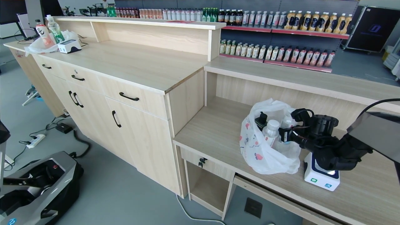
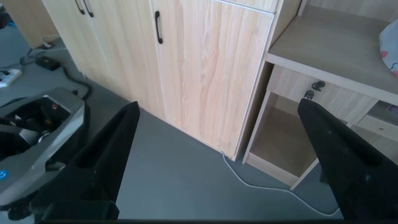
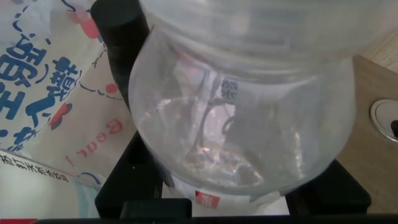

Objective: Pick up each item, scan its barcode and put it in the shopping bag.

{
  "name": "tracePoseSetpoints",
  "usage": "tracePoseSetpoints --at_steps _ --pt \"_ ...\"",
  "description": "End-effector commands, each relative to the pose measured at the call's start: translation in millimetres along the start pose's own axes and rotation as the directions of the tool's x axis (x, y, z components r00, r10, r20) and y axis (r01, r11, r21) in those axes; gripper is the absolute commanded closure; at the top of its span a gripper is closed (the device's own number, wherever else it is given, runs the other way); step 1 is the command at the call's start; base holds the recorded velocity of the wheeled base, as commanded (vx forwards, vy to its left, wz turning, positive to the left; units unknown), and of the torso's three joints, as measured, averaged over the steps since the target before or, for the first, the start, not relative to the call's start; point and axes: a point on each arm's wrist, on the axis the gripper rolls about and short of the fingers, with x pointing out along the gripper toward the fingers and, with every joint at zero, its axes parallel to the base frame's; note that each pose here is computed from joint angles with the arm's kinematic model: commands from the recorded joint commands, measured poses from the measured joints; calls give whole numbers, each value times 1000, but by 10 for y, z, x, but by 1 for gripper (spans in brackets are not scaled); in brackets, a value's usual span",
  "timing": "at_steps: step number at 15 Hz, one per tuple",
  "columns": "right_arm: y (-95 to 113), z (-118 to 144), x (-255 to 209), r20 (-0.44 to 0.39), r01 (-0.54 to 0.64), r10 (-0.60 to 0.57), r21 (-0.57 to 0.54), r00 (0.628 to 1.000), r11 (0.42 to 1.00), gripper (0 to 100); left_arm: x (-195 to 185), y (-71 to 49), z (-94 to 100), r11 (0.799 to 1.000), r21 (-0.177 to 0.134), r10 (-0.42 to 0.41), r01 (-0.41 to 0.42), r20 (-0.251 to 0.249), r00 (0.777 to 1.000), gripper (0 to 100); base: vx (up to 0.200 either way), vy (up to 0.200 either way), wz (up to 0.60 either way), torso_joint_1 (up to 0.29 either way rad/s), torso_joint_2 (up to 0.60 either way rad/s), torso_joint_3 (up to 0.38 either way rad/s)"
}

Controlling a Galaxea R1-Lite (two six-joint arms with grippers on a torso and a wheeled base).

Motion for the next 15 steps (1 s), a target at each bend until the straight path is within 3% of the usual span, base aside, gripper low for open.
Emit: tracePoseSetpoints --at_steps 1,14,15 --pt "8 -33 10 -7 -3 3 1 1000 1000 100 0 0 0 1000 0 2 -2 0 1000 0 0 0 0 0 0 0" --pt "14 -77 18 -19 -6 6 -11 1000 1000 100 0 0 0 1000 0 1 -1 0 1000 0 0 0 0 0 0 0" --pt "15 -81 16 -20 -7 6 -12 1000 1000 0 0 0 0 1000 0 1 -1 0 1000 0 0 0 0 0 0 0"
